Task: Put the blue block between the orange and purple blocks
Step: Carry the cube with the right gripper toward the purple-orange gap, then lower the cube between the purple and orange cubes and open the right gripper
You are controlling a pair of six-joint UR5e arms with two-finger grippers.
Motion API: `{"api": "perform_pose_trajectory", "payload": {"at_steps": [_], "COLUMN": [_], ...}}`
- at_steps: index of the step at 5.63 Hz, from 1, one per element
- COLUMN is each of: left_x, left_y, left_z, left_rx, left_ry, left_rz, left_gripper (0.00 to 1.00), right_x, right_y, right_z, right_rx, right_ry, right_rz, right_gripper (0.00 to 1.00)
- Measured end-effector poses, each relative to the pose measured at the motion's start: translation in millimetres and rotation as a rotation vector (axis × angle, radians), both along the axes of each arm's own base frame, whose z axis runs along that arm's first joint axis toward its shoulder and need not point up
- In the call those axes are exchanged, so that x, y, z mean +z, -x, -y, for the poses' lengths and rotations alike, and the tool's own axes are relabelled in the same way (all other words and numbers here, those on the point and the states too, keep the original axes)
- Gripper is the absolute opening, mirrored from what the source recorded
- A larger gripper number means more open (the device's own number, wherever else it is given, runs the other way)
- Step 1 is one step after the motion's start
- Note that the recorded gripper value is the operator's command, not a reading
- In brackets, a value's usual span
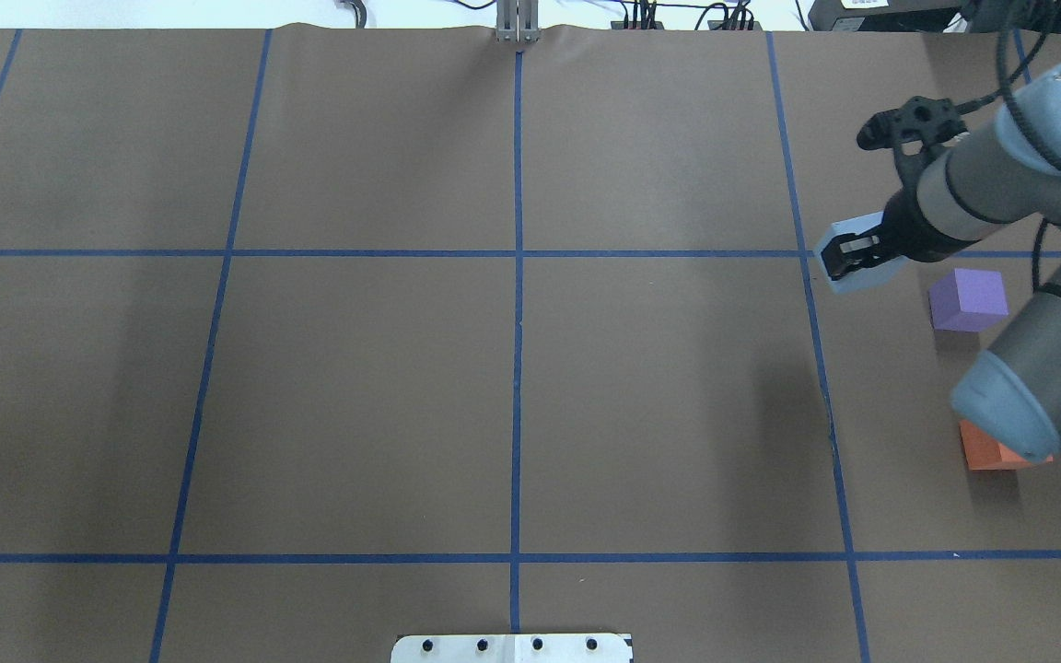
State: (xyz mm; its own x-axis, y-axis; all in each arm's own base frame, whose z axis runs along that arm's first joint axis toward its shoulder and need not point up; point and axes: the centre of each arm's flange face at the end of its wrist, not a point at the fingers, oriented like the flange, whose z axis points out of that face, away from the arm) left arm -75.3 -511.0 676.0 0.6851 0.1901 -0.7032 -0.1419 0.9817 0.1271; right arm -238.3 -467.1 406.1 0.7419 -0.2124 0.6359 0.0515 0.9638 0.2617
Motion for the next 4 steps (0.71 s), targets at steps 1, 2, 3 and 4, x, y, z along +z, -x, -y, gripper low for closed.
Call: {"api": "perform_pose_trajectory", "payload": {"at_steps": [1,2,3,4], "left_x": [-1.7,-3.4,-4.8,-6.0], "left_y": [0.0,0.0,-0.1,-0.1], "left_z": [0.4,0.7,1.1,1.6], "left_rx": [-0.001,-0.002,-0.002,-0.001], "left_ry": [-0.003,-0.006,-0.009,-0.011], "left_rz": [0.0,0.0,-0.001,-0.001], "left_gripper": [1.0,1.0,1.0,1.0], "right_x": [56.7,95.4,131.2,163.3], "right_y": [-43.2,-65.2,-72.4,-73.6], "right_z": [-25.2,-44.5,-52.1,-55.0], "right_rx": [0.01,0.057,0.122,0.175], "right_ry": [0.012,0.051,0.08,0.092], "right_rz": [0.015,0.034,0.074,0.124], "right_gripper": [0.17,0.18,0.18,0.18]}}
